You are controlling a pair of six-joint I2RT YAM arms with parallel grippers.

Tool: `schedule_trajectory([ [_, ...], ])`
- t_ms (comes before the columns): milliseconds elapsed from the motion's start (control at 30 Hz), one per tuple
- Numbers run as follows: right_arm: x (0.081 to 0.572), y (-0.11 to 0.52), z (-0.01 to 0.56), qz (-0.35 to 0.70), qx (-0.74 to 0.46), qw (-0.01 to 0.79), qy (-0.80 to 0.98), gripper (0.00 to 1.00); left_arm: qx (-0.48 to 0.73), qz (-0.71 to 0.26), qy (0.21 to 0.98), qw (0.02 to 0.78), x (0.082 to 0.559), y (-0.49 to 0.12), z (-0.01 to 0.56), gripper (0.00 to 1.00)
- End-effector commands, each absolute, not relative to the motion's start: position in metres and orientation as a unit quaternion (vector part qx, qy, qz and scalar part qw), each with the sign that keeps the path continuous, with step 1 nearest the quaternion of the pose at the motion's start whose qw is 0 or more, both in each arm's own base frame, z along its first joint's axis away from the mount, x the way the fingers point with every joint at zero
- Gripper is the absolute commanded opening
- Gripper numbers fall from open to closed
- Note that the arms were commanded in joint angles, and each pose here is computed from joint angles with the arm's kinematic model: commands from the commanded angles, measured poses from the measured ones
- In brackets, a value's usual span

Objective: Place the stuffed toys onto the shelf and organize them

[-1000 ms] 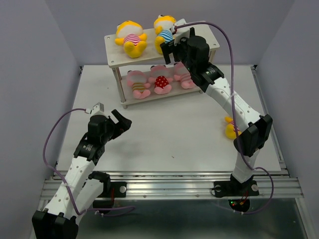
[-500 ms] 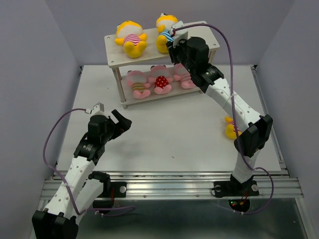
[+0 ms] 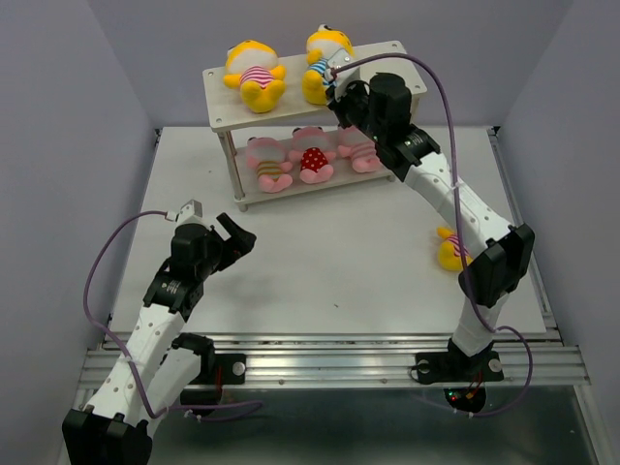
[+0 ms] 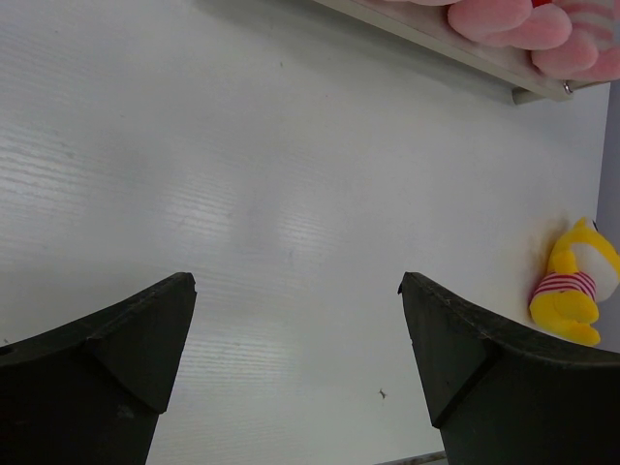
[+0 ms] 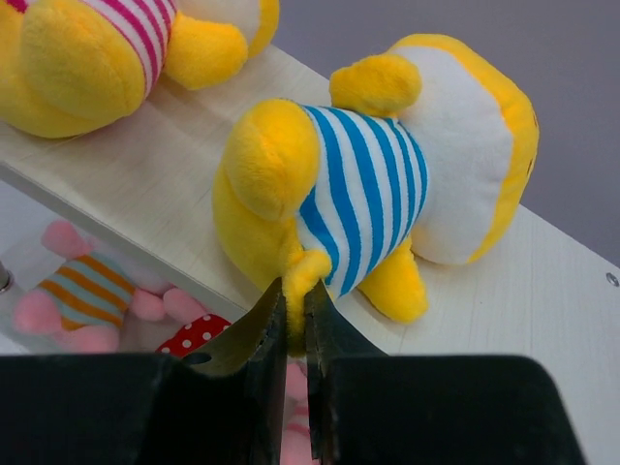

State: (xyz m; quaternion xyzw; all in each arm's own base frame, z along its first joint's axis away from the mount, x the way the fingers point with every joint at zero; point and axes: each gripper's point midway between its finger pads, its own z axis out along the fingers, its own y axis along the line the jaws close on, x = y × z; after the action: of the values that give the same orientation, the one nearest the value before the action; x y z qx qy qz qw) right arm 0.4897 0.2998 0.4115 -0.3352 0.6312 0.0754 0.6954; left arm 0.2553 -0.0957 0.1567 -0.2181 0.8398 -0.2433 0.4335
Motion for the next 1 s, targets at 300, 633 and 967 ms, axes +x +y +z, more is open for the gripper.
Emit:
schedule_trajectory([
  [300, 0.449, 0.299, 0.447, 0.159, -0.464, 0.702, 0.517, 0.05, -0.213, -0.246, 0.827, 0.459, 0.260, -0.094, 0.175, 0.99],
  [633, 0.454, 0.297, 0.445, 0.155, -0.469, 0.701, 0.514, 0.06, -0.215, -0.242, 0.826, 0.461, 0.260, -0.092, 0.179, 0.99],
  [967, 0.477, 0.291, 0.450, 0.136, -0.422, 0.716, 0.540, 0.07, -0.213, -0.243, 0.827, 0.460, 0.260, -0.093, 0.178, 0.99],
])
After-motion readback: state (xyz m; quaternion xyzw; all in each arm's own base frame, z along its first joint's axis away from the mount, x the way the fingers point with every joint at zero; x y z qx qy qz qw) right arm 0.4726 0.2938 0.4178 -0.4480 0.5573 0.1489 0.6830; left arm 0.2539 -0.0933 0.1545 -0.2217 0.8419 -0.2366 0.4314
